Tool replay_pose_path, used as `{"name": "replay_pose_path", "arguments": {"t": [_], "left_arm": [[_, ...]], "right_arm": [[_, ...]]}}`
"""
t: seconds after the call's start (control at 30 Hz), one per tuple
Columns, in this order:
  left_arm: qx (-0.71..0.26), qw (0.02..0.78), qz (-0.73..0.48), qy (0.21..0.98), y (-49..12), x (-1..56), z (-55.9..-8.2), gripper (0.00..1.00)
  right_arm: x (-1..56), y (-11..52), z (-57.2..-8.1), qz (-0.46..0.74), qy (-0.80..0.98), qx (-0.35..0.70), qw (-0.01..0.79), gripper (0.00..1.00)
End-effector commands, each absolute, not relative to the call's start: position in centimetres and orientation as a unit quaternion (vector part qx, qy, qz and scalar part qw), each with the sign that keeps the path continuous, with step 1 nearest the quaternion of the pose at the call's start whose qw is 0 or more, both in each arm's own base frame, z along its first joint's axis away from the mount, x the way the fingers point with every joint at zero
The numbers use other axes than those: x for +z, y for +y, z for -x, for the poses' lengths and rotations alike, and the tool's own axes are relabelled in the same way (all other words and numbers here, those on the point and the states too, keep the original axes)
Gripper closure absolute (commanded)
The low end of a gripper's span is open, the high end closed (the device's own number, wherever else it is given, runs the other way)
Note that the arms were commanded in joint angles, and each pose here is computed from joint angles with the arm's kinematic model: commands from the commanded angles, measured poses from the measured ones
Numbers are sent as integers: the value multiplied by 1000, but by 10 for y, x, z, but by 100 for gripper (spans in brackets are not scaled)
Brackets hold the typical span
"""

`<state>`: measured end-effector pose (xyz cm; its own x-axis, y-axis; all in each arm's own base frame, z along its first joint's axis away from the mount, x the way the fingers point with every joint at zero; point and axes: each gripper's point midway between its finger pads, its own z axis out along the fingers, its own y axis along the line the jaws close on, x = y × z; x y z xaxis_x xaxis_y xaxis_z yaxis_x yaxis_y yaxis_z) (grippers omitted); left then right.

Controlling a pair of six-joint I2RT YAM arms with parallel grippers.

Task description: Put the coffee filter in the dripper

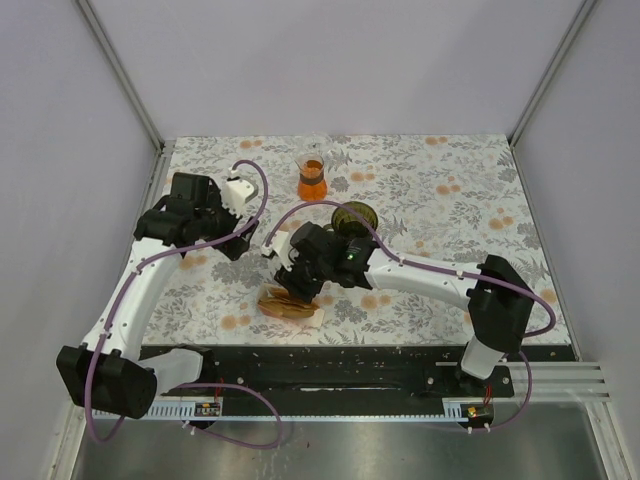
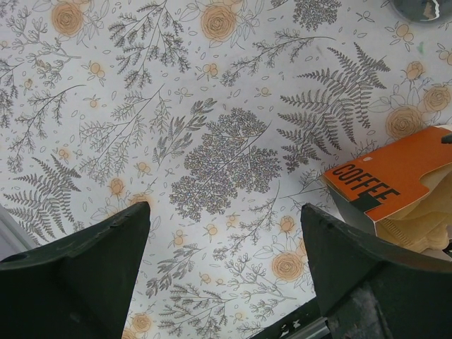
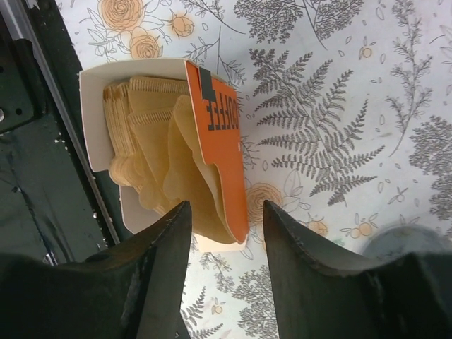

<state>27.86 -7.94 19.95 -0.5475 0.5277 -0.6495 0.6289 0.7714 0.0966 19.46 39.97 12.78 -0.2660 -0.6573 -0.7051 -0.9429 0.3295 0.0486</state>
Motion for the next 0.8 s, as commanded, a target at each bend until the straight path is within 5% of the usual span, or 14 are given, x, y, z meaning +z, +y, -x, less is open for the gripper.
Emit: {"name": "replay_pose_path", "arguments": {"t": [0.0, 0.53, 0.77], "left_arm": [[-63, 376, -316, 869, -76, 213, -285, 9], [-68, 376, -319, 868, -77, 215, -283, 9], [-67, 377, -321, 866, -77, 217, -283, 9]], "right_arm": [[136, 415, -191, 502, 764, 261, 308, 50], [122, 419, -192, 495, 777, 255, 294, 60], [121, 423, -196, 493, 781, 250, 292, 76]]}}
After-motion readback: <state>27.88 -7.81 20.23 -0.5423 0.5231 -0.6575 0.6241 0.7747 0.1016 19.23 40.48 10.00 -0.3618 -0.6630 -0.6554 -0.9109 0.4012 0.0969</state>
